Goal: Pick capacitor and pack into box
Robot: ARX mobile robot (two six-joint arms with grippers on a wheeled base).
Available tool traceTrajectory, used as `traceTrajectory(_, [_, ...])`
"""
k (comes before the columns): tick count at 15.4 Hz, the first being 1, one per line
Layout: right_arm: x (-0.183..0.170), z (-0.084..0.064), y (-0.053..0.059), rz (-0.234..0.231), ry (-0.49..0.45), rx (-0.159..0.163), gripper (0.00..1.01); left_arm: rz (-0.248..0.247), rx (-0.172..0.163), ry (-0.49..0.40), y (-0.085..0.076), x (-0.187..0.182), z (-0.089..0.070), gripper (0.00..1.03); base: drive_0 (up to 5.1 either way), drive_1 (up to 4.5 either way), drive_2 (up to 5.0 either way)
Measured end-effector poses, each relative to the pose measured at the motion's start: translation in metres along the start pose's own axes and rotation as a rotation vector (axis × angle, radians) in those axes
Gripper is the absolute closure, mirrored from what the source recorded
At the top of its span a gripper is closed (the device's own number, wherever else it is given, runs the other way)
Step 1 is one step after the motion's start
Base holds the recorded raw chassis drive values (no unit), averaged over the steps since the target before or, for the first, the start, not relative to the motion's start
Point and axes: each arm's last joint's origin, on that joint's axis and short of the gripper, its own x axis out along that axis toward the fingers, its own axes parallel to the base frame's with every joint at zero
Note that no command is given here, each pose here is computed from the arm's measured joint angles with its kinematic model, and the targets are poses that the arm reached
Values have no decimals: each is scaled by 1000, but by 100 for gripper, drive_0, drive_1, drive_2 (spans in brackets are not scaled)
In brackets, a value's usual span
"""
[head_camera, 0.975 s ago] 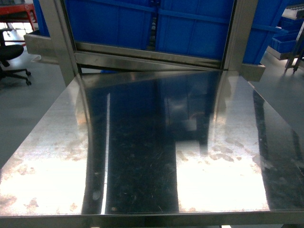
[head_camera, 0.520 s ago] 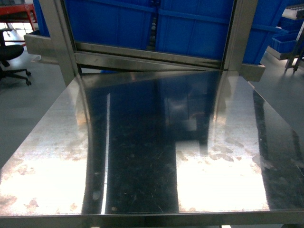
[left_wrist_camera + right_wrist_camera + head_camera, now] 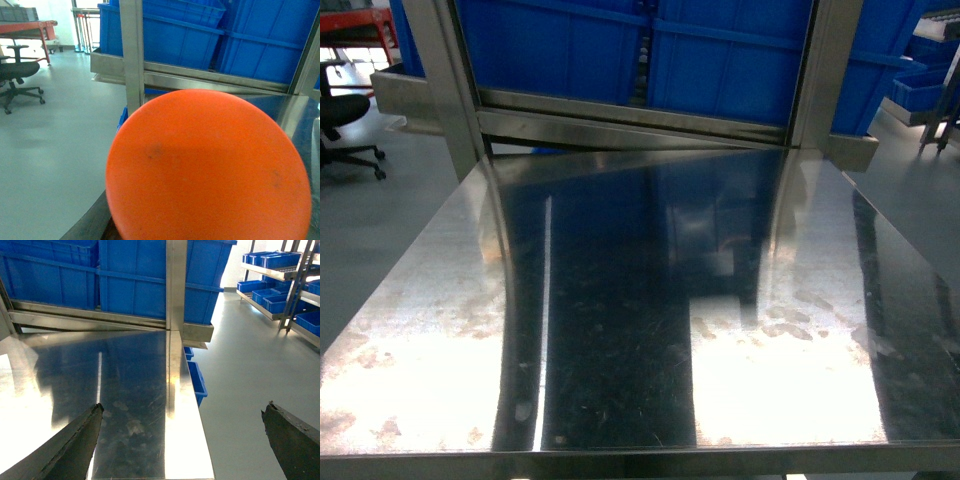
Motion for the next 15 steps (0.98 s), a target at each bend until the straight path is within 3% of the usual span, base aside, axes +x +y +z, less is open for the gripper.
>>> traceTrajectory(15, [0, 0, 0, 0, -2, 0, 3, 0, 0, -2, 0, 0, 0, 59, 0, 0, 0])
